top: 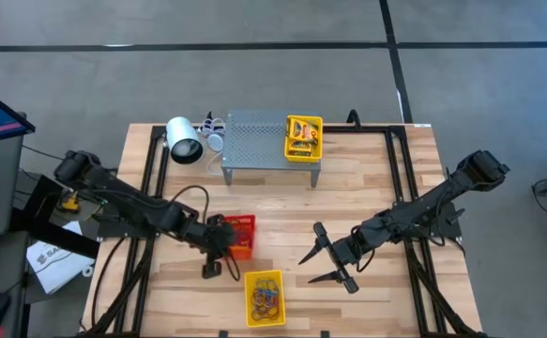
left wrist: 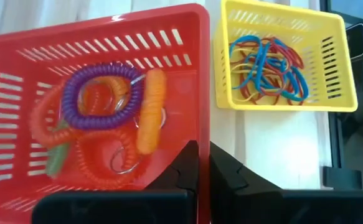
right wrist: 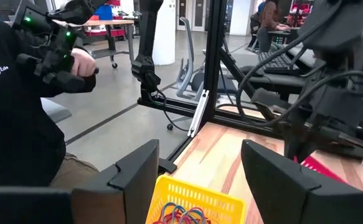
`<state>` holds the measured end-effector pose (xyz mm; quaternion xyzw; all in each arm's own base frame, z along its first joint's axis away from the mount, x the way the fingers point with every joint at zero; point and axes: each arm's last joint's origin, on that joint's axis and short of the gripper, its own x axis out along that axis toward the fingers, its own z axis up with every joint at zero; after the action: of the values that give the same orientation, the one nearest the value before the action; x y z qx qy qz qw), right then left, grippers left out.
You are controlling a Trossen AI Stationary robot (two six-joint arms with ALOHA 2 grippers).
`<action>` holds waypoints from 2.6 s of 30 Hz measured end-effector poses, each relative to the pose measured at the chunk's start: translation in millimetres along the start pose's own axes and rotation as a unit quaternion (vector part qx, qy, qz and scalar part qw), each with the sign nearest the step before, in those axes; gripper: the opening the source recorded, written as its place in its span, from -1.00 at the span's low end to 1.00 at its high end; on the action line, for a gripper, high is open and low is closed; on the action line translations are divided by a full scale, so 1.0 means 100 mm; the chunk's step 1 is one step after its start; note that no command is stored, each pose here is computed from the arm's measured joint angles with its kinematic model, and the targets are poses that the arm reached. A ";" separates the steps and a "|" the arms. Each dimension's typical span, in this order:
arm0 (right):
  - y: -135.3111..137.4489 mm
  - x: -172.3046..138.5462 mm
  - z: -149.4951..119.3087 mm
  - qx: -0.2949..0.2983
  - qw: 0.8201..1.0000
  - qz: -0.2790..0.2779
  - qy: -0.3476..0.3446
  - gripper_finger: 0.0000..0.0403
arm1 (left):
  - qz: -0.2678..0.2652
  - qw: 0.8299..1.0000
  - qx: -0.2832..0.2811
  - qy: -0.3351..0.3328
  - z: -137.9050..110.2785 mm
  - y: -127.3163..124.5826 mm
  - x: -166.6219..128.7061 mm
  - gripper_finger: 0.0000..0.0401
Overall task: Pick & Place Office Desk Supplies
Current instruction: Put the red bin on the shelf
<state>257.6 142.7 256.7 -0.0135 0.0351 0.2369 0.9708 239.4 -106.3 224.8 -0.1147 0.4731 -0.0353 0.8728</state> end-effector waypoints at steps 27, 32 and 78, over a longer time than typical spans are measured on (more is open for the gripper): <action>0.00 0.00 0.01 0.004 1.000 -0.001 -0.002 0.11 | 0.125 0.991 0.043 0.016 0.01 -0.23 0.04 -1.00; 0.00 0.00 0.01 0.005 1.000 -0.001 -0.002 0.11 | 0.135 0.989 0.064 0.011 0.10 -0.28 -0.07 -1.00; -0.17 -0.16 0.16 -0.036 0.999 -0.031 -0.010 0.11 | 0.223 0.964 0.146 -0.012 1.25 1.39 -0.92 -0.99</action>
<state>252.4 120.5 273.5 -0.0471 0.0164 0.2080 0.9769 286.5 65.3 333.3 0.1218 0.4662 0.0925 0.8714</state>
